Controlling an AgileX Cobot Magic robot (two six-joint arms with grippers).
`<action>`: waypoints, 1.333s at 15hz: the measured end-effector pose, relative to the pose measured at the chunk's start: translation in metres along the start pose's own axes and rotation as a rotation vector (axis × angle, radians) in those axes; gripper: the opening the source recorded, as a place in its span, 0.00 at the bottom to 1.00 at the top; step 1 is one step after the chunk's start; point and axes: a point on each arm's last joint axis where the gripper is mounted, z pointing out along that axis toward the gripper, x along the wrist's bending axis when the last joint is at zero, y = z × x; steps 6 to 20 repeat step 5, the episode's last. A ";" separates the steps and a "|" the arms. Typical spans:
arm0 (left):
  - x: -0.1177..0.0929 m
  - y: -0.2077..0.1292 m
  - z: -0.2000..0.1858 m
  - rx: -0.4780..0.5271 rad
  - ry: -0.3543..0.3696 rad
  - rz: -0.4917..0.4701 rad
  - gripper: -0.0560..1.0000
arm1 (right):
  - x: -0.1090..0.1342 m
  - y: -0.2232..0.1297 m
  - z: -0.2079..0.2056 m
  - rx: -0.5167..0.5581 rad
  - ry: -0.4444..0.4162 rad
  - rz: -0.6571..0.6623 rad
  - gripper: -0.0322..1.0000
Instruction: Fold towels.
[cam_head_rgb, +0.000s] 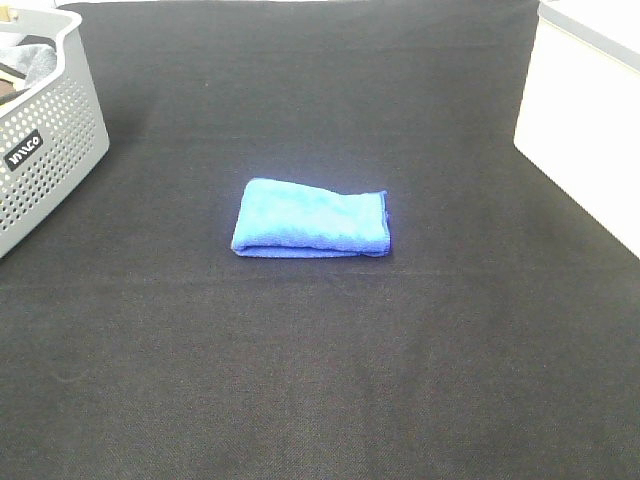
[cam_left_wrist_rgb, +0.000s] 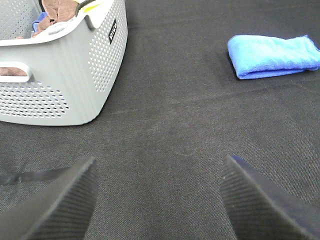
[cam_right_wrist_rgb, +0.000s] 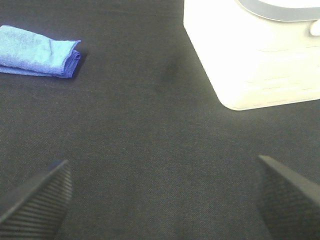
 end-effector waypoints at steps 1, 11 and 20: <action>0.000 0.000 0.000 0.000 0.000 0.000 0.69 | 0.000 0.000 0.000 0.000 0.000 0.000 0.92; 0.000 0.000 0.000 0.000 0.000 0.000 0.69 | 0.000 0.000 0.000 0.000 0.000 0.000 0.92; 0.000 0.000 0.000 0.000 0.000 0.000 0.69 | 0.000 0.000 0.000 0.000 0.000 0.000 0.92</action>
